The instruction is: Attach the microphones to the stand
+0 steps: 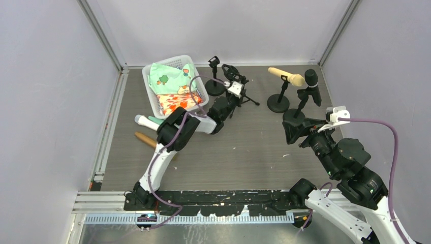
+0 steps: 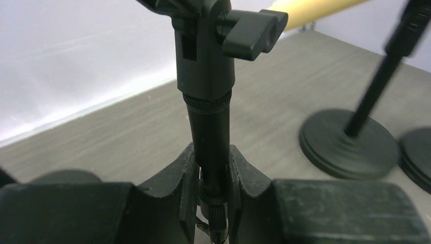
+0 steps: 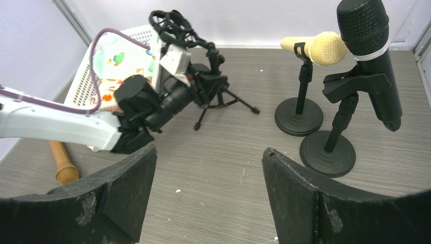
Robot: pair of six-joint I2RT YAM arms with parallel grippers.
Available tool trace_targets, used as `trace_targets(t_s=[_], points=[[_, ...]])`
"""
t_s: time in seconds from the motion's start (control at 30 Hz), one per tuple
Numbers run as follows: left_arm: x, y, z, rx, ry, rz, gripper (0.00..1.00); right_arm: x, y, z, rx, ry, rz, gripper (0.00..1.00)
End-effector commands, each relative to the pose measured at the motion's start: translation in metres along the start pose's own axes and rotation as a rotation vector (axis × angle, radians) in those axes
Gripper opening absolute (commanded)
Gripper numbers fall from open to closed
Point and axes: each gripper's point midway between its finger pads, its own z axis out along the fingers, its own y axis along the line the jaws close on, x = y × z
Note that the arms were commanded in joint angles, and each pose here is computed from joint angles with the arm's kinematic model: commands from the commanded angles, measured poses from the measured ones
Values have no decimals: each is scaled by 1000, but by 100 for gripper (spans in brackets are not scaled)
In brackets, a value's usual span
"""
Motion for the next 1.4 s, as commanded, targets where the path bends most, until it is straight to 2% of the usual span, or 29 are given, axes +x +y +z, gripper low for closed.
trace_targets(t_s=[0.0,0.17,0.27,0.33,0.43,0.63,0.67,0.77,0.9,1.13,1.23,1.27,1.37], points=[[-34,-25,-45,169,-23,-95,3,-14,0,-4,-5,-47,12,81],[-37,-67,-114,409,41,-220,0,-11,2,-1,-10,-39,4,81],[-33,-93,-154,515,83,-236,1,-9,3,1,-13,-37,1,81],[-26,-108,-178,567,122,-230,6,-7,3,2,-14,-34,-1,81],[-15,-115,-202,573,163,-227,22,-5,4,4,-18,-27,-3,81],[-17,-93,-217,453,146,-244,64,-2,9,8,-34,-26,8,81],[-19,-91,-219,444,145,-241,74,-1,9,9,-37,-25,8,81],[-26,-85,-226,422,138,-236,85,1,11,11,-44,-18,1,81],[-39,-73,-236,373,124,-232,89,2,12,13,-47,-17,-3,81],[-69,-44,-256,214,118,-222,92,7,13,16,-50,-14,-4,81],[-81,-17,-262,32,186,-211,92,10,11,19,-36,-12,0,81],[-75,-3,-266,-54,266,-204,92,12,11,20,-29,-9,2,81],[-87,41,-283,-321,382,-197,92,16,9,24,-14,-1,13,81]])
